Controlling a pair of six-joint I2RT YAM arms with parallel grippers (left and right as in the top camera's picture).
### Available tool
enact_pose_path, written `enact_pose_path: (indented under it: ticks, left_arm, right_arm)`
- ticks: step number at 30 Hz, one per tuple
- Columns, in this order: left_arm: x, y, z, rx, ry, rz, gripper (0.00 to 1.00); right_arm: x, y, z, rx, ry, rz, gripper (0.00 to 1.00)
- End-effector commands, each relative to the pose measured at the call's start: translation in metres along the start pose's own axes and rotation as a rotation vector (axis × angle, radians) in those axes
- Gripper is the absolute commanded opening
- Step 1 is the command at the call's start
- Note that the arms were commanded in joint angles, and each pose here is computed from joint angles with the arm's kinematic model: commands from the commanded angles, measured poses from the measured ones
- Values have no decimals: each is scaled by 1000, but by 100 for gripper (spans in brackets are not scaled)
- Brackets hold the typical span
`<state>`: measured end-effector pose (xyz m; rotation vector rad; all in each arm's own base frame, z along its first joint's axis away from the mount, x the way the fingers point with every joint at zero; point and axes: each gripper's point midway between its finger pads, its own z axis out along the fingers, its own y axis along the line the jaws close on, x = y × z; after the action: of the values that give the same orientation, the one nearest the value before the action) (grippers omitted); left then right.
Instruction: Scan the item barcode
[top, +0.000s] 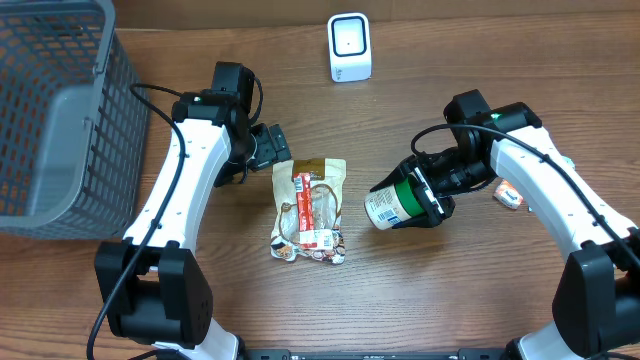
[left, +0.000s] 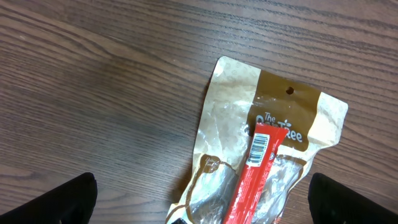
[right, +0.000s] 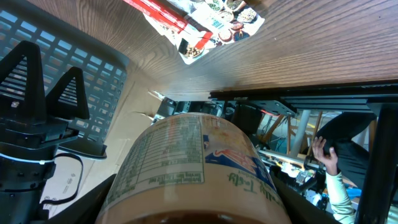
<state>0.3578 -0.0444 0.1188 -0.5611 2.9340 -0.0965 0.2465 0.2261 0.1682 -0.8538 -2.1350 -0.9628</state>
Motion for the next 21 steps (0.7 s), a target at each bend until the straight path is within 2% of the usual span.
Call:
enact_pose_path:
  ticks: [1, 9, 21]
  left_arm:
    - [-6, -5, -13, 24, -37, -3, 100]
    - [-6, -5, -13, 24, -37, -3, 100]
    - [-6, -5, -13, 24, -37, -3, 100]
  right_arm:
    - [15, 9, -4, -40, 43, -19, 4]
    - [23, -1, -4, -8, 72, 53, 4]
    - [26, 0, -5, -17, 88, 55, 4]
